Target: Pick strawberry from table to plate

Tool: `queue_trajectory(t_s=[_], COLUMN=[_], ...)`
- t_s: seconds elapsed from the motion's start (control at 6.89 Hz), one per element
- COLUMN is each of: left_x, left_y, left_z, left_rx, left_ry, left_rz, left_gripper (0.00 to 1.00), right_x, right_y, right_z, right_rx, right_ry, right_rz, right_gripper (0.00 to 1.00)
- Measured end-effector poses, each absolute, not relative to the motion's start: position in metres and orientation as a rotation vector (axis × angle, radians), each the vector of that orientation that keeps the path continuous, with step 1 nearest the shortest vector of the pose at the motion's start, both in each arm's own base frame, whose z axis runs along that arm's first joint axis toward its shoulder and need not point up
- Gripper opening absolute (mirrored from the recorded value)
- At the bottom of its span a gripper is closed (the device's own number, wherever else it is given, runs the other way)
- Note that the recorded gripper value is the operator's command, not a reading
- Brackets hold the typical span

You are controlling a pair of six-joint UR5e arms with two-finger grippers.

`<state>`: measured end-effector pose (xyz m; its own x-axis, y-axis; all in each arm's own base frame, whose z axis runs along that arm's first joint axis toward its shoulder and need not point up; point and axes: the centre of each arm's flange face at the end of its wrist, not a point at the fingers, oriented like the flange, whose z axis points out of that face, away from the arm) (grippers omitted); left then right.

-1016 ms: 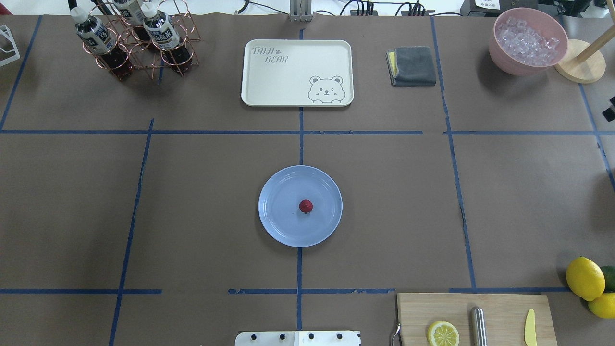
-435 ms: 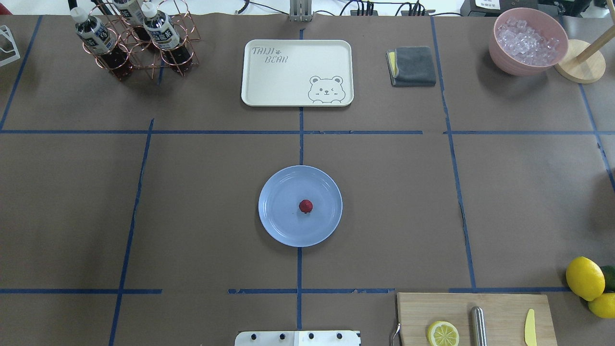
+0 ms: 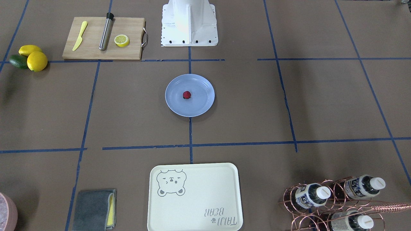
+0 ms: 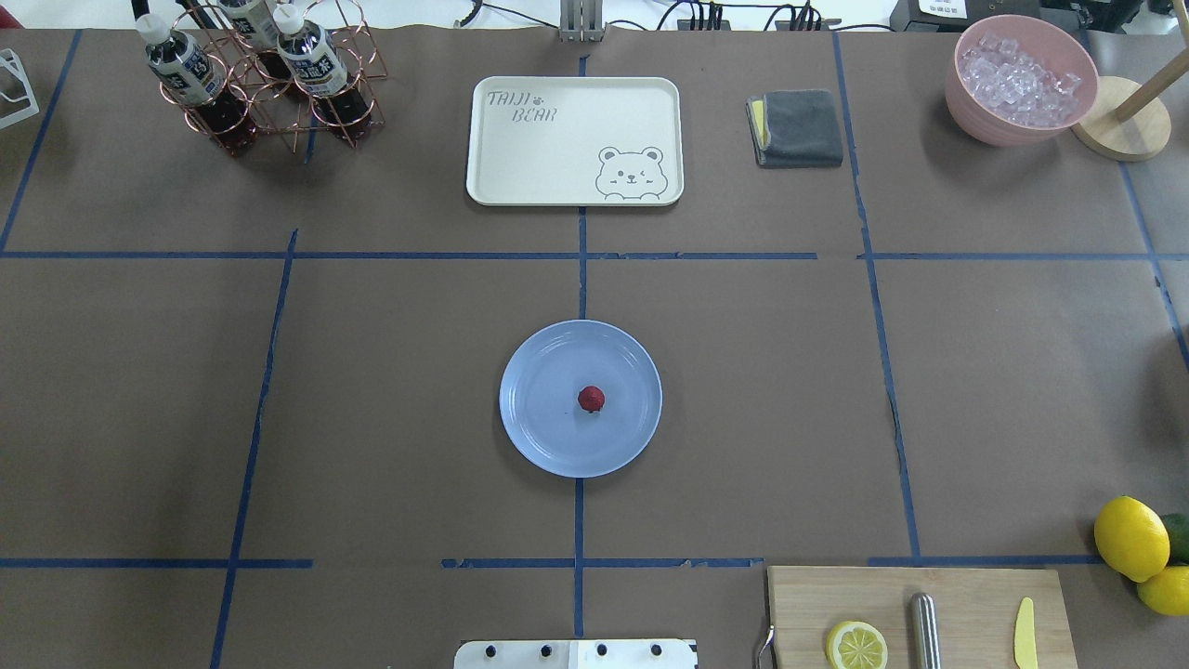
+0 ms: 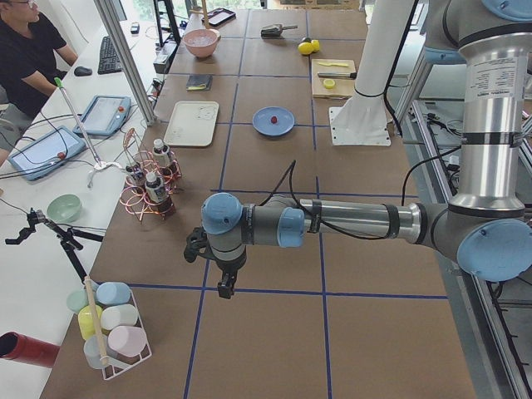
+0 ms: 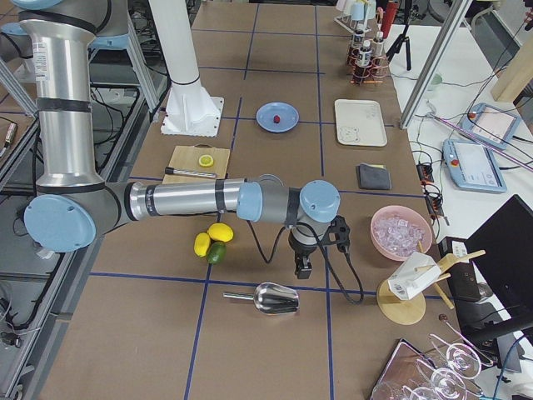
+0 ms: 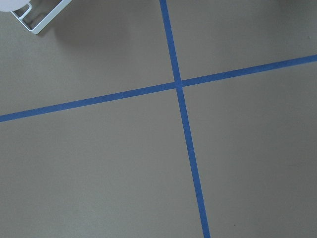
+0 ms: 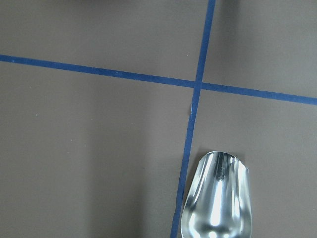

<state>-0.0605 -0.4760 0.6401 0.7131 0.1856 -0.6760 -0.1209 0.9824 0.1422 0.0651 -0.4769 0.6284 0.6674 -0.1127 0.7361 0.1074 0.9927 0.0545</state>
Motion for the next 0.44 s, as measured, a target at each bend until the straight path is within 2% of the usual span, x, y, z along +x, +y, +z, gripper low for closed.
queue_trajectory(t_s=[0.44], left_x=[-0.061], left_y=[-0.476], left_z=[0.641], left_rx=[0.088], left_ry=[0.758], left_rz=[0.169], left_gripper=[1.0], right_x=[0.082], right_y=[-0.455], right_z=[0.65], right_rx=[0.036], right_ry=[-0.842], right_rz=[-0.089], right_gripper=[1.0])
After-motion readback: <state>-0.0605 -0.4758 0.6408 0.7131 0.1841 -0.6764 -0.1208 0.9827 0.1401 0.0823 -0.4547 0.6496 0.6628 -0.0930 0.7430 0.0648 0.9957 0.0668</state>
